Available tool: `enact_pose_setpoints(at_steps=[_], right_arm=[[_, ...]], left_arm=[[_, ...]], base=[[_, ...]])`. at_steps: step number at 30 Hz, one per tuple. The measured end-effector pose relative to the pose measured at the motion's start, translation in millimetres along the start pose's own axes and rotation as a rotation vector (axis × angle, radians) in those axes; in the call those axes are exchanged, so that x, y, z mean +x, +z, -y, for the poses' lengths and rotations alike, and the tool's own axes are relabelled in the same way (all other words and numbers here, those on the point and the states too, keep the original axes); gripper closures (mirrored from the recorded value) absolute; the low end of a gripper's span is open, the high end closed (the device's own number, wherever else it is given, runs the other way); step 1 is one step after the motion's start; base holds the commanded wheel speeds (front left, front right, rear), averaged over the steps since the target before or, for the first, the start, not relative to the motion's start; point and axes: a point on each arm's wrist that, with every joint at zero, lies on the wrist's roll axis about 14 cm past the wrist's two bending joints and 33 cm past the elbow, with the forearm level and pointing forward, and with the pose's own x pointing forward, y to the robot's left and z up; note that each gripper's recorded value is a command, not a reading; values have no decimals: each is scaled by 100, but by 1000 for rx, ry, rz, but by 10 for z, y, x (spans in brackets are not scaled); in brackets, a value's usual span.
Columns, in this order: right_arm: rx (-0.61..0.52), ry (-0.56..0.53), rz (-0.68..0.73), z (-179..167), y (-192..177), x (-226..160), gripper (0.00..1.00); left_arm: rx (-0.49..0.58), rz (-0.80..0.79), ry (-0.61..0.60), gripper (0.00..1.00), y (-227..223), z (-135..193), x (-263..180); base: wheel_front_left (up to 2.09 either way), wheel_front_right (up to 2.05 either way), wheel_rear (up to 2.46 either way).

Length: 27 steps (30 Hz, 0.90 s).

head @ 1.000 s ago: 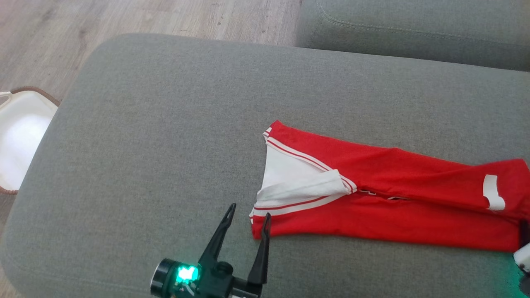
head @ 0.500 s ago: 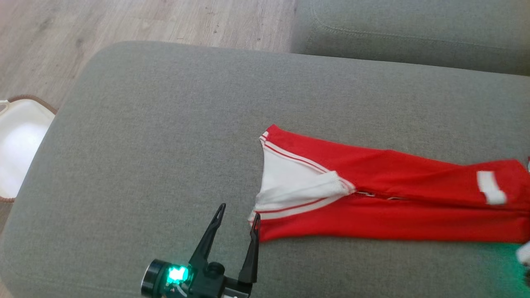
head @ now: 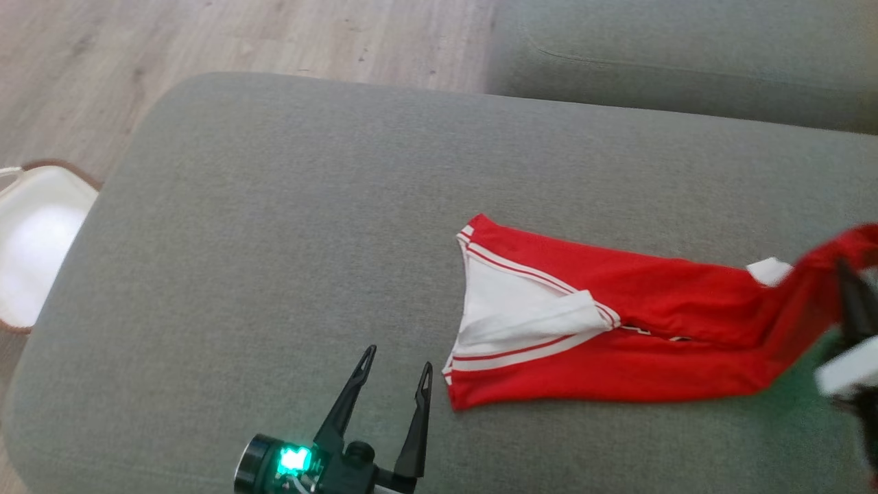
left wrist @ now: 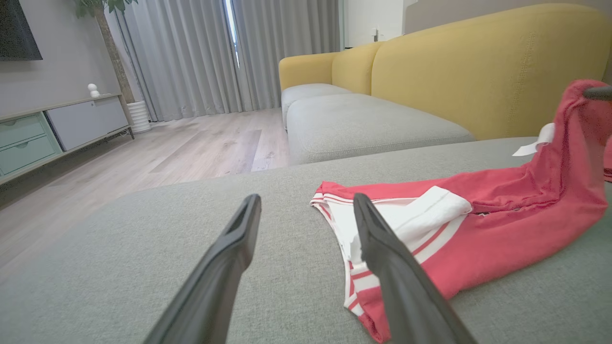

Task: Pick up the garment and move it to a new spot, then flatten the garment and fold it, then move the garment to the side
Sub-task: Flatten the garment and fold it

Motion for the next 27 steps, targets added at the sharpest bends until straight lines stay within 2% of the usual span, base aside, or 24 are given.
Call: enact_pose_setpoints(at_steps=[4, 11, 15, 20, 21, 22, 27], right_arm=[[-48, 181, -16, -684, -89, 83, 100], [-100, 493, -134, -1854, -455, 63, 100], [-139, 600, -217, -2223, -745, -5, 100], [-137, 655, -294, -2449, -1037, -66, 100], [-132, 659, -300, -2483, -1084, -65, 18], [-125, 662, -303, -2518, -1122, -64, 0], [-81, 670, -235, -2619, -1041, -49, 0]], left_arm=[[9, -7, 26, 0, -26, -67, -43], [15, -18, 79, 0, -58, -196, -117], [14, -31, 96, 0, -94, -244, -145], [13, -44, 116, 0, -126, -289, -163], [12, -45, 121, 0, -128, -300, -160], [10, -46, 125, 0, -130, -307, -158], [8, -42, 129, 0, -119, -315, -145]], base=[[0, 0, 0], [0, 0, 0], [0, 0, 0], [0, 0, 0], [0, 0, 0], [0, 0, 0], [0, 0, 0]])
